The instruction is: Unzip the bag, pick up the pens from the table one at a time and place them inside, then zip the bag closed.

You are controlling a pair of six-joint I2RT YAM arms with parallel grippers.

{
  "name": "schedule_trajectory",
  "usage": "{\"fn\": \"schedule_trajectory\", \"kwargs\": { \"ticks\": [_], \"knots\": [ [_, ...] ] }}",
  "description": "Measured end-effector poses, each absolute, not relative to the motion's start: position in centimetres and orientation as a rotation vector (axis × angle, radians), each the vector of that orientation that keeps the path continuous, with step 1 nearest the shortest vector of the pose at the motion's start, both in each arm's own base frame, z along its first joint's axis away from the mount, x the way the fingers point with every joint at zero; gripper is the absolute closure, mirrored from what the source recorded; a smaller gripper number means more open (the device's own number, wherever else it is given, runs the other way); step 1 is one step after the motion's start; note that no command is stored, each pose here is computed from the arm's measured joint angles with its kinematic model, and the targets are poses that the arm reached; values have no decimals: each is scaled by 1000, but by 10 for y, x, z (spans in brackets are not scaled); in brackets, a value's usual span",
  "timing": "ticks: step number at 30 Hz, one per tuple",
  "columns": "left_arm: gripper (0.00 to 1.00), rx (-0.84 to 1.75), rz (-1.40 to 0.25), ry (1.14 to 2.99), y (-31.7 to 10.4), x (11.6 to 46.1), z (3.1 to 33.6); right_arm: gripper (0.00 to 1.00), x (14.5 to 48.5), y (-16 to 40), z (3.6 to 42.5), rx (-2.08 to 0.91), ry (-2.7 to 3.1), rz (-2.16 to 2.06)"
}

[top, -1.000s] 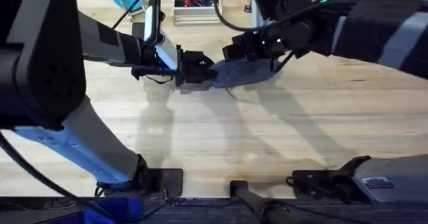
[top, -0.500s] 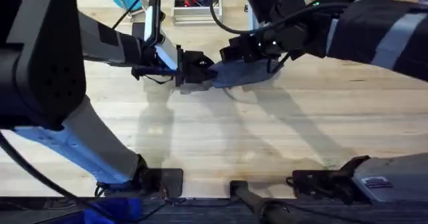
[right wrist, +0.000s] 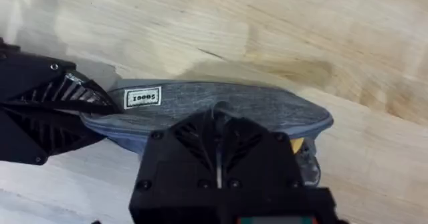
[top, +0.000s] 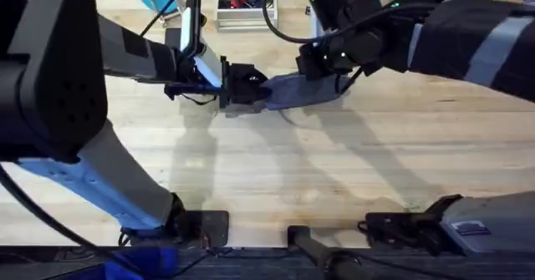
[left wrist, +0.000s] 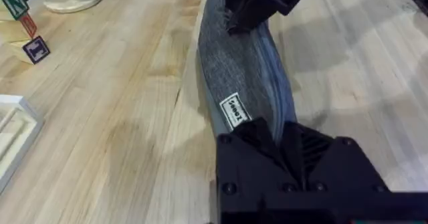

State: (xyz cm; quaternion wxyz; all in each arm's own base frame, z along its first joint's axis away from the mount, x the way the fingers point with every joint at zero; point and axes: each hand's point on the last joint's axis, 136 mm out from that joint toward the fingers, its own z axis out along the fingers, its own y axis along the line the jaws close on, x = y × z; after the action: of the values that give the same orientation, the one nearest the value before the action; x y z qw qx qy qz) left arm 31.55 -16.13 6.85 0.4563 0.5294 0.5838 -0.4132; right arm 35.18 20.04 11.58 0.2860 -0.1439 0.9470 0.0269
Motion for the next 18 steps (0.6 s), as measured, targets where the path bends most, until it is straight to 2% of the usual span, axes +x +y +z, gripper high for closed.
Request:
{"fn": "schedule_trajectory", "kwargs": {
  "ticks": [18],
  "knots": [
    [959, 1305, -1019, 1440, -161, 316, 68, 970, 351, 201, 115, -402, 2532, 70]
  ]
}}
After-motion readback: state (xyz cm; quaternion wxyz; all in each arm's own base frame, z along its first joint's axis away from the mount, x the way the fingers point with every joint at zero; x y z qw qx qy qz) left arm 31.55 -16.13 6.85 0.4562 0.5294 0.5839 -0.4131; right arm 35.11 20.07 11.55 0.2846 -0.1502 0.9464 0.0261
